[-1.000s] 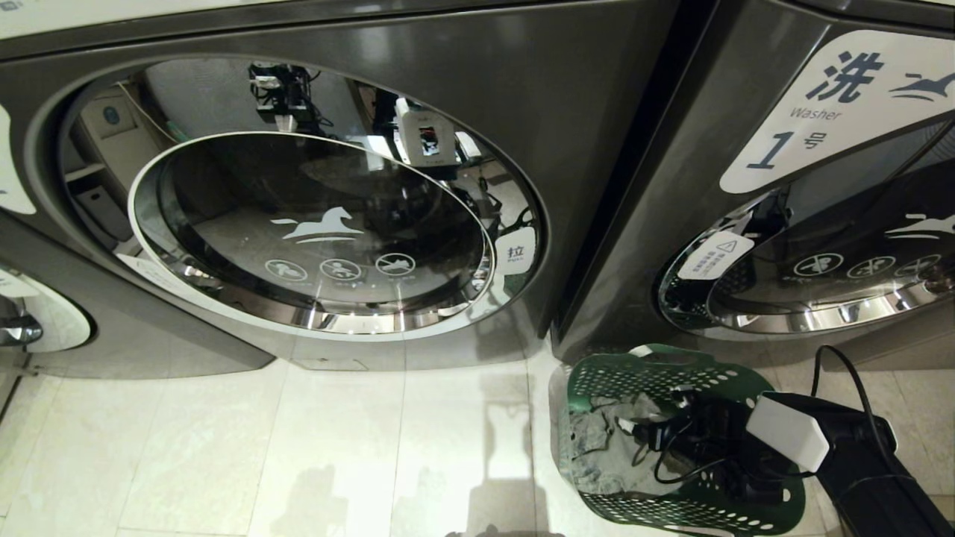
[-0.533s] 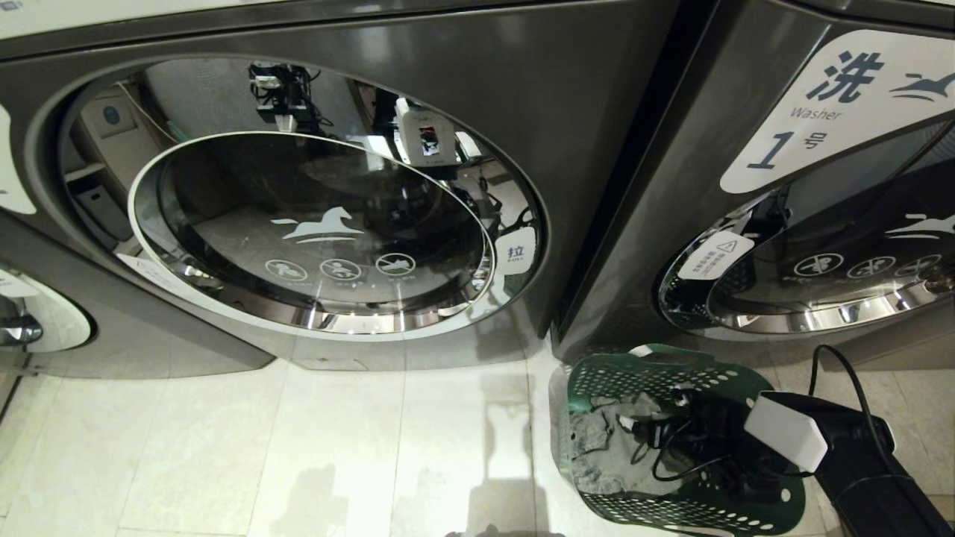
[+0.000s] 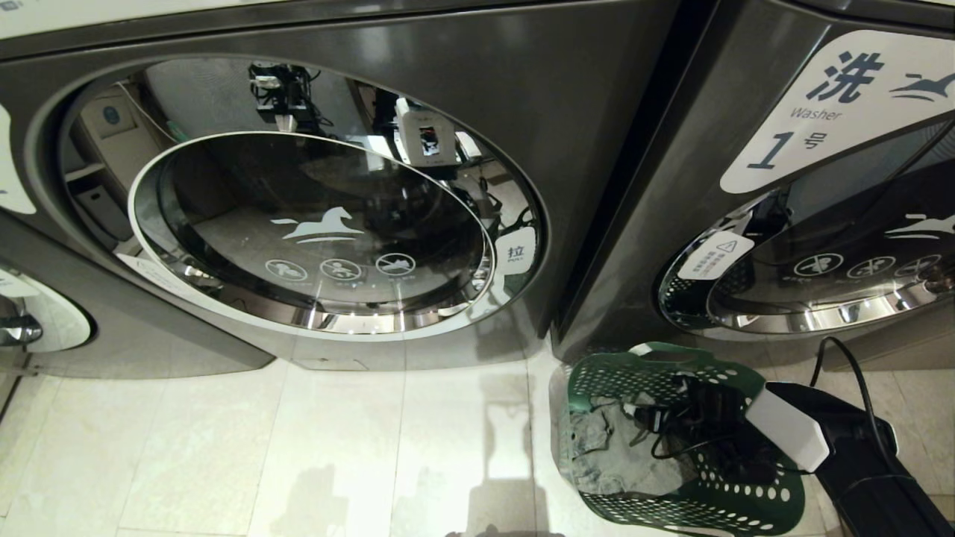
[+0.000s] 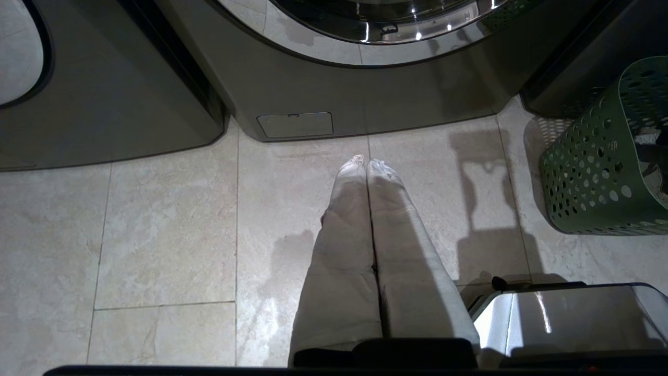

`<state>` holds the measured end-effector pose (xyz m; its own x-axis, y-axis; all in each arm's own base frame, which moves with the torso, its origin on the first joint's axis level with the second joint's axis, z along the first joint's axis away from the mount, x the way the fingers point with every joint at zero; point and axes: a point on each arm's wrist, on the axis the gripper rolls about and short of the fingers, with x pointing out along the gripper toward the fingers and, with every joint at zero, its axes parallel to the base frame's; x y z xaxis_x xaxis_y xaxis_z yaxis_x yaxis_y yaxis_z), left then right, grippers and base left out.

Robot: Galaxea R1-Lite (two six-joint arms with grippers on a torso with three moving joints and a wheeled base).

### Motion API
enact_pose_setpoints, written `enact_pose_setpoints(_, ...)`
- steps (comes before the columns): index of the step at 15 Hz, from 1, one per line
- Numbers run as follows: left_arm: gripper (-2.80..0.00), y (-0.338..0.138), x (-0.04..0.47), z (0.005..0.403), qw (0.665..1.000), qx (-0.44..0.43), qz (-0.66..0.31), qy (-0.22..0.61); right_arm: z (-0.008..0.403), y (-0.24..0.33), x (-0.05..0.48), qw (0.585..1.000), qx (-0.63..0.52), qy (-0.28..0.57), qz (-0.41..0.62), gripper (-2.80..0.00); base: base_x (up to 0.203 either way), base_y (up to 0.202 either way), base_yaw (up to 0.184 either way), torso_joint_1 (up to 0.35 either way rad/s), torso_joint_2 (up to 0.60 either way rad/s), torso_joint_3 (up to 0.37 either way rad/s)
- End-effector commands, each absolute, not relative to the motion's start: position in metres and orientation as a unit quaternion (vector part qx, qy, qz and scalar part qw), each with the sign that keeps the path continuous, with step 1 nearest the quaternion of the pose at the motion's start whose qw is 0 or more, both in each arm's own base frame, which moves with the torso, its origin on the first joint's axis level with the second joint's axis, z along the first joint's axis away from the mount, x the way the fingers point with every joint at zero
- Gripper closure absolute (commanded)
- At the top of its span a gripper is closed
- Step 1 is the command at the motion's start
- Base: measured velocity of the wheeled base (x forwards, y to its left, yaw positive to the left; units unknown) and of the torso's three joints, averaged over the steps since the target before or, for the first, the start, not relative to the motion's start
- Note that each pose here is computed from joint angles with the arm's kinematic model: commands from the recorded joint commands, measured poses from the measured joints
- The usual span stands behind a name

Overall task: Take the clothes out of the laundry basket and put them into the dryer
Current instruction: Take the clothes out of the basket

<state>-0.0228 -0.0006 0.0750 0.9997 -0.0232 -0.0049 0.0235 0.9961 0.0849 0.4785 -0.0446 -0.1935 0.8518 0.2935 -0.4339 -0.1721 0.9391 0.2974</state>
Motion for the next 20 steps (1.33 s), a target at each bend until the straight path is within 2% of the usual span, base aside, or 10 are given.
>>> enact_pose_setpoints(1, 0.00, -0.001, -0.023, 0.075, 0.999, 0.043, -0.012, 0.002, -0.192, -0.046, 0.485, 0.948, 0.142, 0.261, 0.118, -2.80, 0.000, 0.000, 0.000, 0.000, 0.00, 0.000)
enact_pose_setpoints(10, 0.00, -0.001, -0.023, 0.075, 0.999, 0.043, -0.012, 0.002, -0.203, -0.033, 0.476, 0.917, 0.182, 0.325, 0.139, -2.80, 0.000, 0.000, 0.000, 0.000, 0.00, 0.000)
enact_pose_setpoints(16, 0.00, -0.001, -0.023, 0.075, 0.999, 0.043, -0.012, 0.002, -0.201, -0.032, 0.477, 0.916, 0.200, 0.317, 0.146, -2.80, 0.000, 0.000, 0.000, 0.000, 0.00, 0.000)
enact_pose_setpoints(20, 0.00, -0.001, -0.023, 0.075, 0.999, 0.043, -0.012, 0.002, -0.195, -0.030, 0.482, 0.895, 0.280, 0.313, 0.154, -2.80, 0.000, 0.000, 0.000, 0.000, 0.00, 0.000)
